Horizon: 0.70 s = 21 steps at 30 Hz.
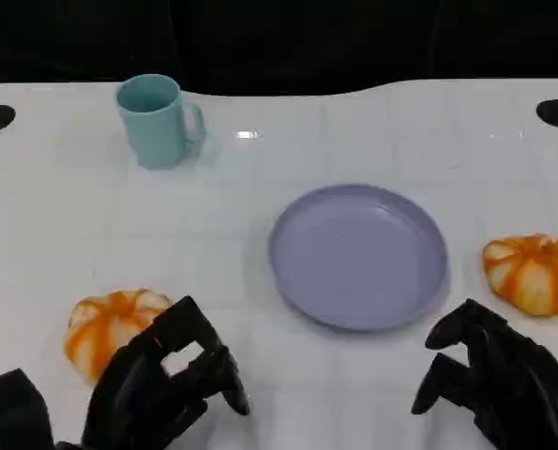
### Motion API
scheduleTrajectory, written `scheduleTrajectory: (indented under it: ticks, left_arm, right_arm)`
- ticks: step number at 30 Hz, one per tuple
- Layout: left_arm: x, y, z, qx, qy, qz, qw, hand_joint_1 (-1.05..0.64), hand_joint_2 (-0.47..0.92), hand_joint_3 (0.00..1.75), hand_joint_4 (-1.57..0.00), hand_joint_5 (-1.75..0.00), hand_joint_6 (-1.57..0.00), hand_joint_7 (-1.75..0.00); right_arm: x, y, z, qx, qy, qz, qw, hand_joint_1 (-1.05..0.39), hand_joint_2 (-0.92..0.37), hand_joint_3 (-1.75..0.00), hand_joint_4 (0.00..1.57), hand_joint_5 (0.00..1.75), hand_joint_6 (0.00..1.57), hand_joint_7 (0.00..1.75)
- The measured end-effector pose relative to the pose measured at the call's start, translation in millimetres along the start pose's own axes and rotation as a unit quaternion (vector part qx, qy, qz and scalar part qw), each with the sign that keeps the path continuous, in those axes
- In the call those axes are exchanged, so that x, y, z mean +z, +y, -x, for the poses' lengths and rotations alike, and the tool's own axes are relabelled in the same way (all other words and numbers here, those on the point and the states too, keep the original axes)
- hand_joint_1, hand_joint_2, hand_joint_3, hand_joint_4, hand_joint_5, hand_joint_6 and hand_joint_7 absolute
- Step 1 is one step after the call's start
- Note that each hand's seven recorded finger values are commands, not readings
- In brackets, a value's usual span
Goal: Grasp the bread from the table and place it into the plate.
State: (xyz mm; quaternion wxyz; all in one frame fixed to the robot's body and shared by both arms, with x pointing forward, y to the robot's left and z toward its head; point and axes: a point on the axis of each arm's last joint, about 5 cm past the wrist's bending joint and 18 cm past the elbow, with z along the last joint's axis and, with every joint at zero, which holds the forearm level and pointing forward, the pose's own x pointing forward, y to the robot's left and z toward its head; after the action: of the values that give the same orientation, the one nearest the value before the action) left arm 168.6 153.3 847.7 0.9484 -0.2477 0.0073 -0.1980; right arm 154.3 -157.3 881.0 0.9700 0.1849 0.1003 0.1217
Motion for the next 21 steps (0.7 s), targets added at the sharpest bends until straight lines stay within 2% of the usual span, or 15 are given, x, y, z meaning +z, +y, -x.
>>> scheduleTrajectory:
  ticks: [21]
  left_arm:
    - [1.6, 1.3, -1.1, 0.002, -0.002, 0.0, 1.0, -0.6, 0.92, 0.28, -0.78, -1.75, -0.53, -1.75]
  right_arm:
    - [1.6, 0.8, -1.7, 0.003, -0.004, 0.003, 1.0, -0.49, -0.92, -0.5, 0.61, 1.75, 0.44, 1.67]
